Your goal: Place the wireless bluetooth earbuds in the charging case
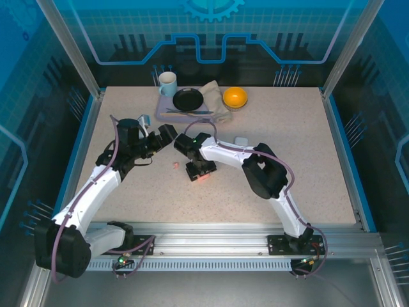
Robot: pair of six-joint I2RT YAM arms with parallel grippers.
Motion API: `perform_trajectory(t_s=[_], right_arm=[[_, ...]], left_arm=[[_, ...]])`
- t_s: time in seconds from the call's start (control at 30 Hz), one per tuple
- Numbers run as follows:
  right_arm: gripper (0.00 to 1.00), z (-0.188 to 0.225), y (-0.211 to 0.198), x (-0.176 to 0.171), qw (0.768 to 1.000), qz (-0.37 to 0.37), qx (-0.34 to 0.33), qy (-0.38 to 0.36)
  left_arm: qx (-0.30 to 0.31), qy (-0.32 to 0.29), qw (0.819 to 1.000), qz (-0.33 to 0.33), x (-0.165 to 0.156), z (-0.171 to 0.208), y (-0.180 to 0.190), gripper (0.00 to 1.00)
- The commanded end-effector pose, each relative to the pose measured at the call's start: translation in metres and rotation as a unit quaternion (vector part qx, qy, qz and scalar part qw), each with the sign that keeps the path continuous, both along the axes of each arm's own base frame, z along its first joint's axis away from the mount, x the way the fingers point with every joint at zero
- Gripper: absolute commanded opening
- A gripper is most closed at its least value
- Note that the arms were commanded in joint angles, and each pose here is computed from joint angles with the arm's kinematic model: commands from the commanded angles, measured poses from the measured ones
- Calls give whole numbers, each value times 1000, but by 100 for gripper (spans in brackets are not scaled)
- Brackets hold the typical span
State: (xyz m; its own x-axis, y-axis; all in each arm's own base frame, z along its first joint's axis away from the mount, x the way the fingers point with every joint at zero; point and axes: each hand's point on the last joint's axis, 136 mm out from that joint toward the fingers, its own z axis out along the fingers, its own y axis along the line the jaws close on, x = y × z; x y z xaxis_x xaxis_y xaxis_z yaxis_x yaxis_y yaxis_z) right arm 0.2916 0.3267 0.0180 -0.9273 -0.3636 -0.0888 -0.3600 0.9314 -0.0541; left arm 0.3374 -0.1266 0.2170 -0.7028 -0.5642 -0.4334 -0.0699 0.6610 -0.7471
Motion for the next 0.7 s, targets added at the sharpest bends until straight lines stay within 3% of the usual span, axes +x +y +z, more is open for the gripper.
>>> perform_trajectory(t_s=[0.0, 0.23, 0.4, 0.67], right_arm=[[54, -6, -44, -16, 989, -138, -36, 26], [55, -5, -100, -27, 942, -332, -37, 19], [54, 3, -102, -15, 906, -422, 9, 18], [53, 27, -103, 12, 849, -519, 97, 11]], left_arm=[[-18, 5, 1000, -12, 0, 1, -4, 99], [-44, 14, 998, -44, 5, -11, -19, 99], [-50, -4, 995, -87, -2, -35, -40, 99], [-23, -28, 982, -187, -36, -85, -102, 99]])
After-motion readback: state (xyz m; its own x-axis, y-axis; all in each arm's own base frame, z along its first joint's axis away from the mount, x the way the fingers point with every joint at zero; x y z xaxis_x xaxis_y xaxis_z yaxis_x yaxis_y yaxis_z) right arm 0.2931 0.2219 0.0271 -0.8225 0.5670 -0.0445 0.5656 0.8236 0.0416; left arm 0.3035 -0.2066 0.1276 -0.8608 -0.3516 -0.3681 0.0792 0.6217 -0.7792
